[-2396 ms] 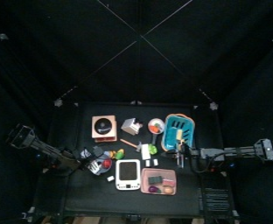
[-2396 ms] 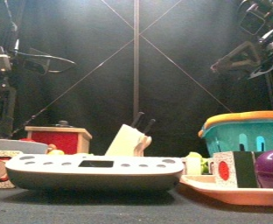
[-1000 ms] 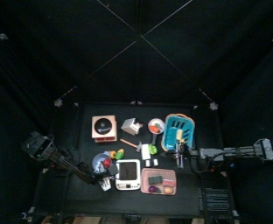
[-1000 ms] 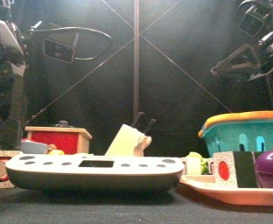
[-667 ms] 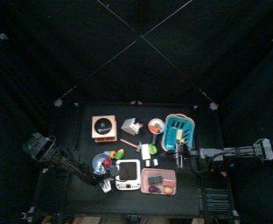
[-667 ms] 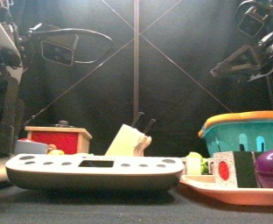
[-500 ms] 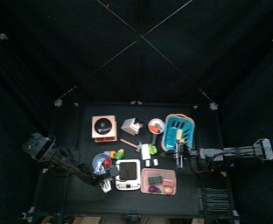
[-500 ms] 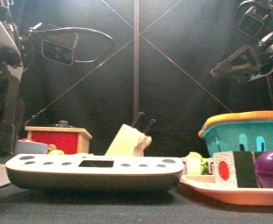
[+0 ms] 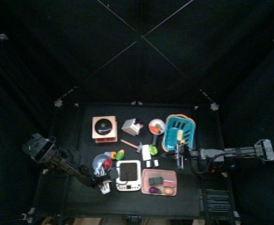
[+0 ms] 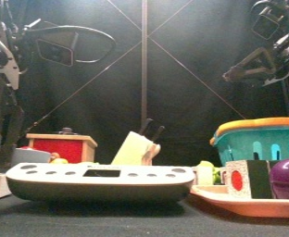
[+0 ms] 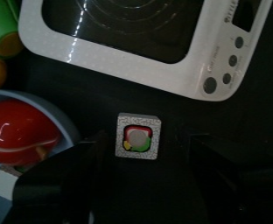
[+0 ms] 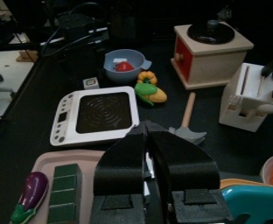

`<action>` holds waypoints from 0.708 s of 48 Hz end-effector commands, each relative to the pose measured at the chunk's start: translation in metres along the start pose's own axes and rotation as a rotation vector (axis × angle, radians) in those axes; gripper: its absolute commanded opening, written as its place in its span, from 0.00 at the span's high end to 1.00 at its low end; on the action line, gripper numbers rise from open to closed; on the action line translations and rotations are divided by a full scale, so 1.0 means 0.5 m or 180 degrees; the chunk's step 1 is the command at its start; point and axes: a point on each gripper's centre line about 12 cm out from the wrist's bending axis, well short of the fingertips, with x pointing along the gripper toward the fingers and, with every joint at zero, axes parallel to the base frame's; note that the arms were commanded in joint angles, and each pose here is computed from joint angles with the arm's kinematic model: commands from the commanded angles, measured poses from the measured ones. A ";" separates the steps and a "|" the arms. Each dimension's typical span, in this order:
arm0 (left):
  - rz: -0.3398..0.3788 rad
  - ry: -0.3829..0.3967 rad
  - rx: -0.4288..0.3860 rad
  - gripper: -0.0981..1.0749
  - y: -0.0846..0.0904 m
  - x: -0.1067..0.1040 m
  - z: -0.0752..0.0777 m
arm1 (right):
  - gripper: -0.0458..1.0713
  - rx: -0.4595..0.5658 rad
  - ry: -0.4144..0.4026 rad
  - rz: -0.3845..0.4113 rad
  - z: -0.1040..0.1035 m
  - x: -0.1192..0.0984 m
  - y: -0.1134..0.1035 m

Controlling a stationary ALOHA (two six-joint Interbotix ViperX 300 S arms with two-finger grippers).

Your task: Grab white sushi piece left of stove

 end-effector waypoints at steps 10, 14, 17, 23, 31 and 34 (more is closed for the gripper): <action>0.0073 0.0025 0.0066 0.06 0.004 0.007 0.001 | 0.95 0.0019 0.0024 -0.0006 0.000 0.008 0.000; 0.0095 0.0041 0.0070 0.06 0.007 0.012 0.000 | 0.95 0.0022 0.0049 0.0002 -0.003 0.010 0.001; 0.0118 0.0055 0.0053 0.06 0.011 0.016 0.001 | 0.95 0.0019 0.0063 -0.0006 -0.005 0.011 0.000; 0.0162 0.0076 0.0052 0.07 0.015 0.026 0.002 | 0.95 0.0024 0.0068 -0.0007 -0.006 0.012 -0.001; 0.0199 0.0083 0.0082 0.09 0.015 0.035 0.004 | 0.95 0.0024 0.0073 -0.0007 -0.006 0.012 -0.001; 0.0205 0.0090 0.0085 0.10 0.015 0.037 0.003 | 0.95 0.0024 0.0068 -0.0007 -0.006 0.011 -0.001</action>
